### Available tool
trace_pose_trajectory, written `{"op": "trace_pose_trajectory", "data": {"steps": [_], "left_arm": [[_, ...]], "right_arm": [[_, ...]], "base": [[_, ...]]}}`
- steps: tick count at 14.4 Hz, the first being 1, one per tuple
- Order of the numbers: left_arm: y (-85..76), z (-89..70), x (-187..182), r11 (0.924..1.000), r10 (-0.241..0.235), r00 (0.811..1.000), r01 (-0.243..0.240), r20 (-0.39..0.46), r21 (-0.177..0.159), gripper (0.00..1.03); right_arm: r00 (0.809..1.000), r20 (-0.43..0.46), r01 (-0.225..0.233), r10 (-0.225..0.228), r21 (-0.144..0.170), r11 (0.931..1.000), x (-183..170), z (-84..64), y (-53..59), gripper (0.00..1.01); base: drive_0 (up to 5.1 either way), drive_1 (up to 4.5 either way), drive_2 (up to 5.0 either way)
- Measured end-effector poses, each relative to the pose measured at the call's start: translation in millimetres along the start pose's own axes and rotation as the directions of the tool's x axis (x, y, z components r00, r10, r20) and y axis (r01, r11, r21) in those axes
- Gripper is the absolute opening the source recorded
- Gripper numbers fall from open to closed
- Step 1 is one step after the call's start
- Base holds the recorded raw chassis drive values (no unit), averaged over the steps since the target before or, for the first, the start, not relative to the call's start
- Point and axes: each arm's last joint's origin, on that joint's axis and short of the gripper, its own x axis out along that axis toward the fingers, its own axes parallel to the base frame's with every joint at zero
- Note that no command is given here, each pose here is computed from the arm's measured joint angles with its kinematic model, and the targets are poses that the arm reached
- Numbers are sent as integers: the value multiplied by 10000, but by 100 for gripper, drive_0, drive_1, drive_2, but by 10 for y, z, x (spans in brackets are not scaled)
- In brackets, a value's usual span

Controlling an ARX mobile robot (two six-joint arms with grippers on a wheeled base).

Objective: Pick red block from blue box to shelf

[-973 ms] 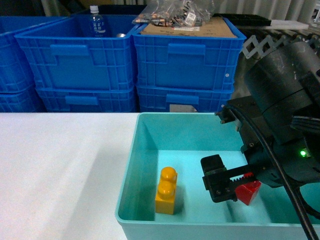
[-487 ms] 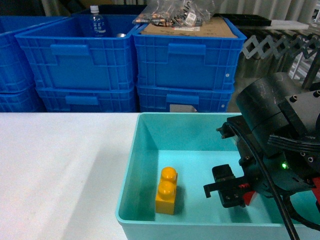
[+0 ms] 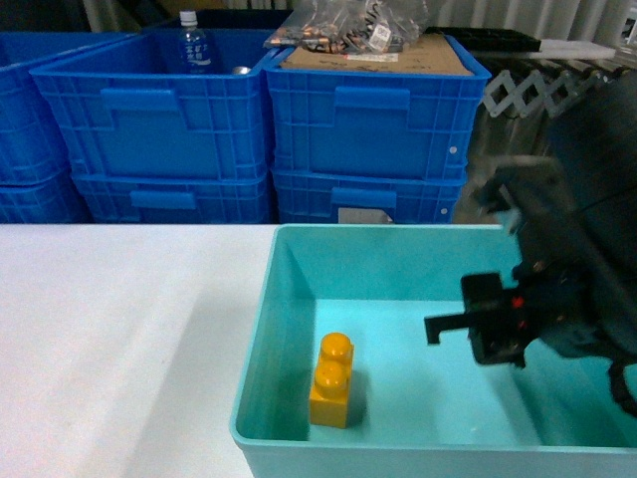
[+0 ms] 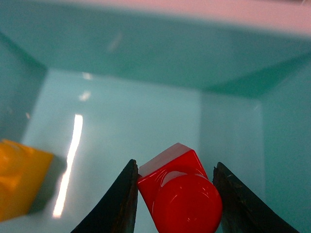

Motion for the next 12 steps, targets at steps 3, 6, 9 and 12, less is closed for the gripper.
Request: {"op": "trace_pose_trajectory", "data": {"steps": [3,6,9,12], "left_arm": [[0,0,0,10000,4,10000,-4,0,0,98],[0,0,0,10000,4,10000,-4,0,4,98],[0,0,0,10000,4,10000,-4,4,0,98],[0,0,0,10000,4,10000,-4,0,4,98]], "right_arm": [[9427,3335,-36,23,34,10000,-809,63,-155,38],[9031,4246,608,-638,206,9979,-1439,-430,-507,38],[7625,6398,1234,-964,25,9924,-1894,-713,-589,38],[7265,6763,927,-1216,789,9926,-1833,-917,-718,37]], "base": [[0,0,0],[0,0,0],[0,0,0],[0,0,0]]}}
